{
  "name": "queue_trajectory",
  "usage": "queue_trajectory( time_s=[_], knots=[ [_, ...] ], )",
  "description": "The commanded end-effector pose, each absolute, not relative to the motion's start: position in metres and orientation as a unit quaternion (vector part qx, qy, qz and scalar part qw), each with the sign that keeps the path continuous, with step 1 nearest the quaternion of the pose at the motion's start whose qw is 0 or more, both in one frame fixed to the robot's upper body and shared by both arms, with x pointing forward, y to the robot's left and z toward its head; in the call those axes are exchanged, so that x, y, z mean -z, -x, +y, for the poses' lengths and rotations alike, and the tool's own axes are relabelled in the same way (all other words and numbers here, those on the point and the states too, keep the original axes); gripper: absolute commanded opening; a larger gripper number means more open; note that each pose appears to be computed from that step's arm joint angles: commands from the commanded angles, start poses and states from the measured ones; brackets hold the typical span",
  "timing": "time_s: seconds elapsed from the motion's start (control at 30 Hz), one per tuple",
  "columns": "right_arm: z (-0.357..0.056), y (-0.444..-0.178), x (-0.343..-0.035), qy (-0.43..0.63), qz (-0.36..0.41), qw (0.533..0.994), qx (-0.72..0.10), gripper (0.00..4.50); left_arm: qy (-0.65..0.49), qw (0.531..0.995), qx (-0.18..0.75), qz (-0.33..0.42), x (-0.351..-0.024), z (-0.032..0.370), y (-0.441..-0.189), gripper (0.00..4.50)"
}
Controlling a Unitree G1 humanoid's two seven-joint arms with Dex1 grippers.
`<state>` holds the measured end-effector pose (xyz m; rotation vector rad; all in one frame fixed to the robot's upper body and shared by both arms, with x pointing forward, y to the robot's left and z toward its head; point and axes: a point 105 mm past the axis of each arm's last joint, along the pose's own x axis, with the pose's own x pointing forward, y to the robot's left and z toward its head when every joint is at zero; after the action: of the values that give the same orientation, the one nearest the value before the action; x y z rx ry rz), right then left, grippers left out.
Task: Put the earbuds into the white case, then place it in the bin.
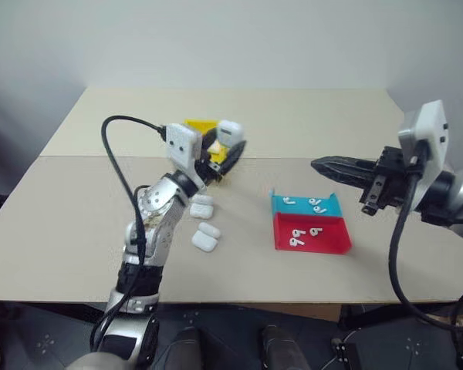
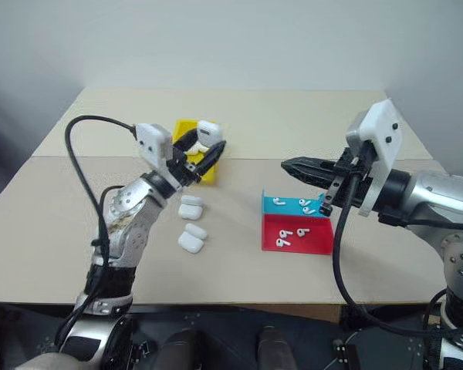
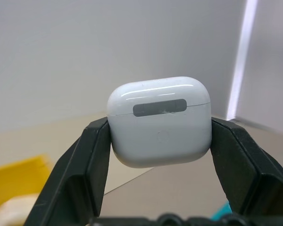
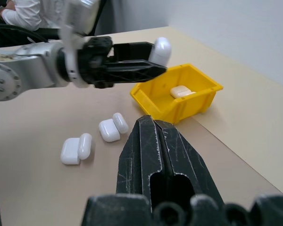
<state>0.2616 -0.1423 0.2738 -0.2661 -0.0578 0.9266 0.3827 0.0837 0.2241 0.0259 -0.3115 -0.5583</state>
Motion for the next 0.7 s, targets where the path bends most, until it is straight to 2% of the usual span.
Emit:
queue_trajectory(
  time_s=[0.03,0.13,0.33,0.5,0.6,0.7],
  knots=[
    [-0.135,-0.258,-0.278,0.127,-0.048,0.890,-0.435,0.04,-0.065,0.975,0.163,-0.135,-0.222,0.099,-0.414,3.09],
    [-0.131,-0.259,-0.276,0.124,-0.049,0.892,-0.432,0.04,-0.070,0.984,0.116,-0.120,-0.220,0.105,-0.431,3.09],
    [-0.127,-0.259,-0.275,0.119,-0.053,0.892,-0.432,0.04,-0.100,0.987,0.104,-0.077,-0.211,0.097,-0.464,3.09],
    [-0.126,-0.255,-0.275,0.119,-0.056,0.891,-0.434,0.00,-0.108,0.986,0.108,-0.074,-0.216,0.096,-0.472,4.48],
    [-0.125,-0.253,-0.274,0.119,-0.058,0.890,-0.436,0.00,-0.097,0.983,0.126,-0.088,-0.221,0.096,-0.468,4.48],
    [-0.123,-0.251,-0.273,0.118,-0.061,0.888,-0.440,0.00,-0.071,0.971,0.203,-0.103,-0.227,0.091,-0.456,4.48]
  ],
)
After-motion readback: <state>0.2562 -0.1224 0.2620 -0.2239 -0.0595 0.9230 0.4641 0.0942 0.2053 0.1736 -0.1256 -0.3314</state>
